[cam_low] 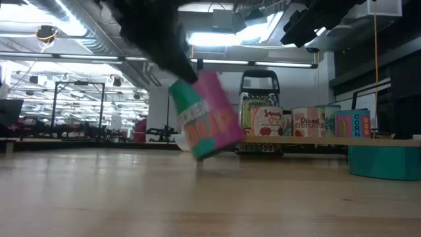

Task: Pick and place cans onto a shelf
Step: Put the pink canned chicken soup on the shelf

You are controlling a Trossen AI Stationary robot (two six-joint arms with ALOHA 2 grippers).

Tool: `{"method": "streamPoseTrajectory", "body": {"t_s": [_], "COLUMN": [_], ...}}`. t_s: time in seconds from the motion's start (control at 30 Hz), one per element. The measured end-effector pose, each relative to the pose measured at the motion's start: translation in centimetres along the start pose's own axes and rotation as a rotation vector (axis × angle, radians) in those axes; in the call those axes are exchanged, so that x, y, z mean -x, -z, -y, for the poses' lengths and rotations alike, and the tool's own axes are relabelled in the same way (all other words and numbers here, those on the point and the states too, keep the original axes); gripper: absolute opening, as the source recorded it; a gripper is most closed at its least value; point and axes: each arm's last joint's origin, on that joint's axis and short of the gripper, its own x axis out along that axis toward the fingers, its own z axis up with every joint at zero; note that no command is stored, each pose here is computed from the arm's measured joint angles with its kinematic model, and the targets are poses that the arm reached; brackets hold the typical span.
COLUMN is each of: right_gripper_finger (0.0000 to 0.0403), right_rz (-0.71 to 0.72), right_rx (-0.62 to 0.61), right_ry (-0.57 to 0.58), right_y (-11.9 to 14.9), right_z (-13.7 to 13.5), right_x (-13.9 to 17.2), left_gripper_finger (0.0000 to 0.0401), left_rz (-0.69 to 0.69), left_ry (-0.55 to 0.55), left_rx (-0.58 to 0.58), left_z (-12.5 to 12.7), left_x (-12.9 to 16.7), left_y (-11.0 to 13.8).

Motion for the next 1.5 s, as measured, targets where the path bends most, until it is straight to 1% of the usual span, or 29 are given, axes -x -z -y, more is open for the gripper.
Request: {"method": "streamPoseTrajectory", "body": {"t_s": [0.2,0.3,0.5,0.77,1.13,1.5], "right_gripper_finger": [0.0152,0.0152,0.0152,0.0152,0.0152,0.0152], "right_rz": [0.0,0.0,-0.001,-0.002,-0.001,-0.001], "right_rx": [0.0,-0.001,-0.001,-0.001,-0.001,-0.001], "right_ry": [0.0,0.0,0.0,0.0,0.0,0.0], "right_y": [0.0,0.0,0.0,0.0,0.0,0.0], "right_z": [0.0,0.0,0.0,0.0,0.0,0.0], "right_x": [0.0,0.0,0.0,0.0,0.0,0.0], "left_gripper_finger": [0.0001,0.0001,0.0003,0.0008,0.0041,0.0057], "left_rz": [-0.024,-0.044,-0.099,-0.099,-0.104,-0.102], "left_ry": [-0.043,-0.075,-0.105,-0.108,-0.102,-0.102], "left_rx": [0.032,0.031,0.035,0.041,0.044,0.044], "left_z": [-0.5,-0.8,-1.6,-1.8,-1.8,-1.8], "left_x": [-0.4,-0.4,-0.4,-0.5,-0.5,-0.5], "left_y": [0.3,0.5,0.9,0.8,0.9,0.9]}}
